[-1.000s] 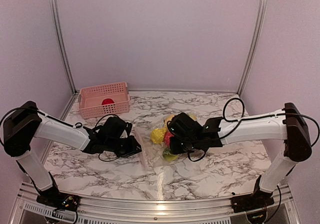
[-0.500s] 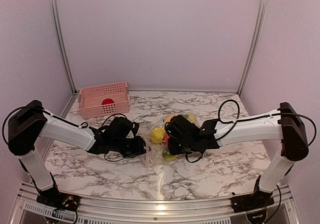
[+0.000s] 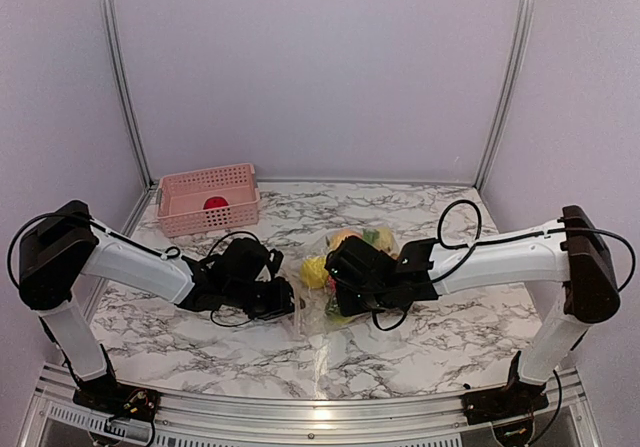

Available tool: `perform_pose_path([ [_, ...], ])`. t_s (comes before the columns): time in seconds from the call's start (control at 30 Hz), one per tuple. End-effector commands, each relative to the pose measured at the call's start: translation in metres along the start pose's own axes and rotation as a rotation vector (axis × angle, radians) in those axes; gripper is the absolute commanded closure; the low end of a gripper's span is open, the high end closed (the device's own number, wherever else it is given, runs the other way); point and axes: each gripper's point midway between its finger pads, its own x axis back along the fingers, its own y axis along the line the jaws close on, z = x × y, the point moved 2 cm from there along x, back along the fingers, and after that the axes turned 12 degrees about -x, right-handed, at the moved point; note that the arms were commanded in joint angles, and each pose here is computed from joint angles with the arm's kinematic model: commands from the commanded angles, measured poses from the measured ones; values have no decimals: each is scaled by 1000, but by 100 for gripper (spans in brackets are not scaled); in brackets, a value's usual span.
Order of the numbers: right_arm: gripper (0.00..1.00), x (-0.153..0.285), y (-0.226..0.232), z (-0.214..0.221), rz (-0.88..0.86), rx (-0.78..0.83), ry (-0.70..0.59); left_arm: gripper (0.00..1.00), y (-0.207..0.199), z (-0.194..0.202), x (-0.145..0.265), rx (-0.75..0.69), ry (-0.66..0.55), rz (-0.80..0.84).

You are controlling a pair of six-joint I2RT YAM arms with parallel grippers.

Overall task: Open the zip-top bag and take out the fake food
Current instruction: Pick up the fake fruit from the zipper food storage bag.

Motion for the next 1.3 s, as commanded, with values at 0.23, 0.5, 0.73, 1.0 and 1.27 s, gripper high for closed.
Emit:
perform_pose_path([
  [0.23,94,-11,-28,22,125,-23,45,73,-17,10,-11,-20,20,47],
  [0.5,84,-26,-17,26,69,-1,62,61,-26,4,-9,-28,-8,80],
  [0.73,66,-25,-2,19,16,23,51,52,-26,3,-11,-33,-8,74],
  [1.0,78,2,-4,0,16,1,9,49,-25,1,-10,-38,-15,56],
  [1.27,75,29,14,-18,-86,-20,-32,49,-25,0,-10,-41,-18,54],
])
